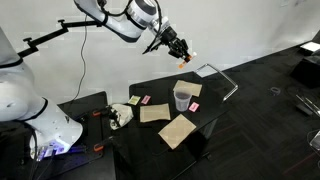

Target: Put the marker in the cup

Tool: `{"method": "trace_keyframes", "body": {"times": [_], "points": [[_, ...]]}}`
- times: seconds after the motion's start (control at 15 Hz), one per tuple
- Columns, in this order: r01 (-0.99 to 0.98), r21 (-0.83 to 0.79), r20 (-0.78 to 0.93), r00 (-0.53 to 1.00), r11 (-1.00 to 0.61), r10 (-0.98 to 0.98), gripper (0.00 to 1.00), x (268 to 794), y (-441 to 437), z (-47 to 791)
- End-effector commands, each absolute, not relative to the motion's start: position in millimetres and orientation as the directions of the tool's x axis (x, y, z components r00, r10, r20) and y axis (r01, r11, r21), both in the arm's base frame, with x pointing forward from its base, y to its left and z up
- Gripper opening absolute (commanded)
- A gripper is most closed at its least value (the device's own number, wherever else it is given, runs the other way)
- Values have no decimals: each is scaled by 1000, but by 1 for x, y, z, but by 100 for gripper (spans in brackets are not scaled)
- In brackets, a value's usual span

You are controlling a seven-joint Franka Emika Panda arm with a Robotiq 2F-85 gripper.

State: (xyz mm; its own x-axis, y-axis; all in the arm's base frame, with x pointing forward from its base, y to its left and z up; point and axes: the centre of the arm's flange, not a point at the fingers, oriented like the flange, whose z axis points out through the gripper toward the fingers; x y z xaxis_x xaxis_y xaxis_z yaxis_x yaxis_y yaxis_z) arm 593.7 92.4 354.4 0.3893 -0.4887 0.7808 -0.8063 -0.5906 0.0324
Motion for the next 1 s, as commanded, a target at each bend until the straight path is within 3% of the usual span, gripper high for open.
{"method": "trace_keyframes", "body": {"times": [0.0, 0.47, 0.93], "points": [[-900, 15, 840, 248, -436, -483, 5, 595, 100, 343], [-989, -16, 924, 41, -147, -379, 5, 596, 95, 331], [-996, 22, 942, 51, -91, -331, 5, 605, 87, 302]]}}
